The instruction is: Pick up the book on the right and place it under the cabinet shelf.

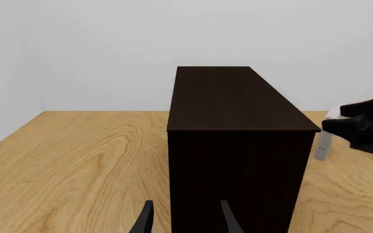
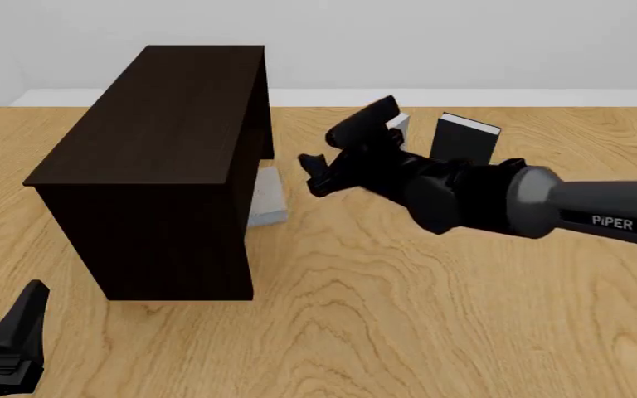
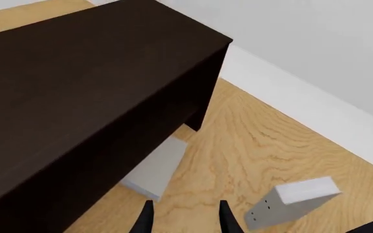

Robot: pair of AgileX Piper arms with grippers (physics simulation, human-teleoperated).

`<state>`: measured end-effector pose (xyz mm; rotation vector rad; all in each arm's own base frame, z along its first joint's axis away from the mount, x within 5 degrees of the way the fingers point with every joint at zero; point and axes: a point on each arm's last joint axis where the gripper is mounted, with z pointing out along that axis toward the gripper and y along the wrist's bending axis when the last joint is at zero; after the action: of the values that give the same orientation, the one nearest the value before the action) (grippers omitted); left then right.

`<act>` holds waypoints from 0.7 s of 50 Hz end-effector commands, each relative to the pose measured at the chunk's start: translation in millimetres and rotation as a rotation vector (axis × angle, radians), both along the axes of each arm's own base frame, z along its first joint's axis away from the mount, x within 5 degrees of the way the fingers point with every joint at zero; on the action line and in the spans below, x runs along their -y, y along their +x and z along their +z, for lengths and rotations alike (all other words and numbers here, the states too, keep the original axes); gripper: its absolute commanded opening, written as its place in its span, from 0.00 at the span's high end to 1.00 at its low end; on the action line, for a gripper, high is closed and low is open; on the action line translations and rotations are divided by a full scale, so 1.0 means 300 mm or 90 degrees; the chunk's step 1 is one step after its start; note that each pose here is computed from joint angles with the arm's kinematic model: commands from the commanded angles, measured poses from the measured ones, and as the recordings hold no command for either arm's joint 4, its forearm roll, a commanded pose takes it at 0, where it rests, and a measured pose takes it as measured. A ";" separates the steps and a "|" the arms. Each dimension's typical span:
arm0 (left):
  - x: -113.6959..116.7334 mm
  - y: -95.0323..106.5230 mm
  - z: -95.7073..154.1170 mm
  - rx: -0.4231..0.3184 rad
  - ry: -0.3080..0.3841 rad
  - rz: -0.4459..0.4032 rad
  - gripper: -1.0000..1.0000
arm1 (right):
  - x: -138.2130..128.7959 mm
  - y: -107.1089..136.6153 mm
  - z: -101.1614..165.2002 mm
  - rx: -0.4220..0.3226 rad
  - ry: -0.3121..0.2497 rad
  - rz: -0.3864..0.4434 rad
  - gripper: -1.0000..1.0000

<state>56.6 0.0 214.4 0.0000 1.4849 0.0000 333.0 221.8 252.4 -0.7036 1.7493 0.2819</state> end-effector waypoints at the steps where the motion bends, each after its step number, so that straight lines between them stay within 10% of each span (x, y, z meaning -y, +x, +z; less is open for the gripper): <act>1: 0.000 0.000 0.000 0.000 0.000 0.000 0.00 | 0.026 -0.039 0.053 0.018 0.015 -0.001 0.00; 35: 0.000 0.000 0.000 0.000 0.000 0.000 0.00 | 0.157 -0.161 0.232 0.085 0.061 -0.025 0.00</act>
<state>56.6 0.0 214.4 0.0000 1.4849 0.0000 294.3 184.6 310.1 -0.6254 1.6356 0.2853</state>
